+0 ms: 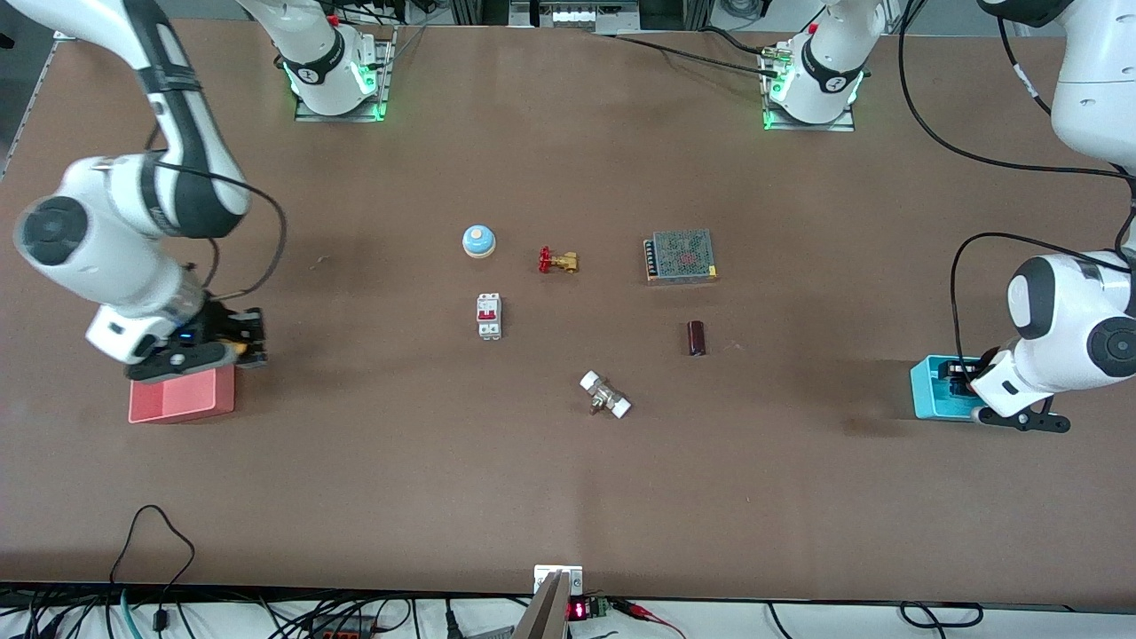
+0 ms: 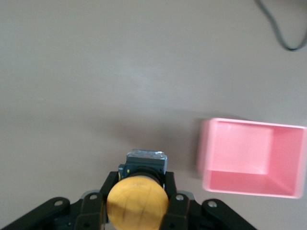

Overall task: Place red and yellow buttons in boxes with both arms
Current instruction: 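Carry the yellow button toward the pink box while the left gripper lowers red, then lower the yellow button into the pink box while the left gripper withdraws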

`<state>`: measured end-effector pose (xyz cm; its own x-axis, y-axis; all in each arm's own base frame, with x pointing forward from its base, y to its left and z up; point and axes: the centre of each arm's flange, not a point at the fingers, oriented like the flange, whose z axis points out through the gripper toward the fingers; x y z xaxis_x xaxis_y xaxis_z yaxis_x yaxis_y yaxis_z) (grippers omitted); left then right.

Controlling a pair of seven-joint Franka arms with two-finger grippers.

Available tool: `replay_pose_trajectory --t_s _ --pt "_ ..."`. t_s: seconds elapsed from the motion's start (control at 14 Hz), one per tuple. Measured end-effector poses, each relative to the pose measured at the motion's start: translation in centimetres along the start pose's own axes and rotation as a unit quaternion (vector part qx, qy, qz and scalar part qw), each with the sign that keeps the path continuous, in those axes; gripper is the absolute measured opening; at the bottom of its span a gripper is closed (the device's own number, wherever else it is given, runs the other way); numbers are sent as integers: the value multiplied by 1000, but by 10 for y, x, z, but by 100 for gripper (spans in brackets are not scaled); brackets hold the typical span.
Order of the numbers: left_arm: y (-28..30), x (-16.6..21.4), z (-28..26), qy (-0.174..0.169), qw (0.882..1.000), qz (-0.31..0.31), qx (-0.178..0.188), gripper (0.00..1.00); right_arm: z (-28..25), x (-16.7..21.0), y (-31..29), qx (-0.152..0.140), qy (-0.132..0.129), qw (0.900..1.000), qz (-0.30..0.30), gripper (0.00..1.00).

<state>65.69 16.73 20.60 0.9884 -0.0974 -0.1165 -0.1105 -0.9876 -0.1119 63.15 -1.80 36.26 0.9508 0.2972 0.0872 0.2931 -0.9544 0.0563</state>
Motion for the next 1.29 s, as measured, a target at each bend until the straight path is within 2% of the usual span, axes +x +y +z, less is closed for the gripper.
replay_pose_trajectory --t_s 0.29,0.36,0.71,0.79,0.93,1.29 --pt "-6 -3 17 0 1000 -1 -6 42 -7 -8 56 -7 7 1000 -16 43" --pt "-6 -3 17 1 1000 0 -6 46 2 -9 59 -4 2 1000 -23 43" --pt "-4 2 -13 13 1000 27 -1 94 50 -10 74 -1 6 1000 -27 43" --pt "-2 2 -29 8 999 32 0 100 55 -12 81 -3 7 1000 -28 43" --pt "6 0 -72 2 999 42 3 100 59 -18 96 -7 7 1000 -29 43" --pt "66 -17 -220 18 996 82 23 100 83 -32 123 -10 11 1000 -26 43"
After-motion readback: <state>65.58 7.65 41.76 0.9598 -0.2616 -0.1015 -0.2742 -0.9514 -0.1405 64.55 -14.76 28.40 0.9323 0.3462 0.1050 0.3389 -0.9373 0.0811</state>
